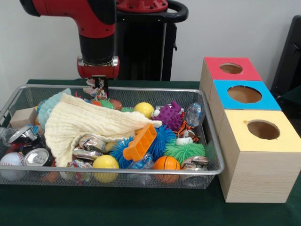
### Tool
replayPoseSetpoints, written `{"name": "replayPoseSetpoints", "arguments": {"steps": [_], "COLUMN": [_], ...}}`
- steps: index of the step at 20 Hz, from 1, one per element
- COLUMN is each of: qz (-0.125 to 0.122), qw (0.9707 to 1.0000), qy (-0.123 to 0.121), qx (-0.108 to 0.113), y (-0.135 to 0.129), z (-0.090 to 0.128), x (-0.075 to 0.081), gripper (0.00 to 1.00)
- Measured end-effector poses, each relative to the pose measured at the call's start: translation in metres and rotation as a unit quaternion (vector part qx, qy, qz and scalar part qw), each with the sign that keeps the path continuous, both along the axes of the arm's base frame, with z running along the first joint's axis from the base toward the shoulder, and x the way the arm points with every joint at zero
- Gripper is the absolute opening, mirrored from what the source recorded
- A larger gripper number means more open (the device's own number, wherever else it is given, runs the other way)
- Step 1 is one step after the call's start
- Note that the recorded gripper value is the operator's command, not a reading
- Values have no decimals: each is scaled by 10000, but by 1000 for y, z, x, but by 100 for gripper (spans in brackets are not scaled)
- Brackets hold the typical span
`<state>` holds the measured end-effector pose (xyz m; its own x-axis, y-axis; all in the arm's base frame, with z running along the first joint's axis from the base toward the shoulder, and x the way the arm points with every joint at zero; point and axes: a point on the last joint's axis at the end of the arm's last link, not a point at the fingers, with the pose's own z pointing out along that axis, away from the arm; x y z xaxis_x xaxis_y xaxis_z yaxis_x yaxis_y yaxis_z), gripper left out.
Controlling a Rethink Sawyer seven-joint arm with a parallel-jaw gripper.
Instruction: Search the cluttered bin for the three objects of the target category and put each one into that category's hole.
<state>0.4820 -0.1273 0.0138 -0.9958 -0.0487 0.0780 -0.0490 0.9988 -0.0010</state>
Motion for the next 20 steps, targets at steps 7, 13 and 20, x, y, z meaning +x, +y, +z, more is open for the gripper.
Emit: {"name": "replayPoseSetpoints", "arguments": {"steps": [7,13,20], "qz": [-454,-641,-601], "qw": [9988,9971,9974], "qy": [200,391,359], "qx": [58,131,176], "y": [4,16,41], "z": [54,94,121], "x": [29,50,76], "gripper": [0,0,0]}}
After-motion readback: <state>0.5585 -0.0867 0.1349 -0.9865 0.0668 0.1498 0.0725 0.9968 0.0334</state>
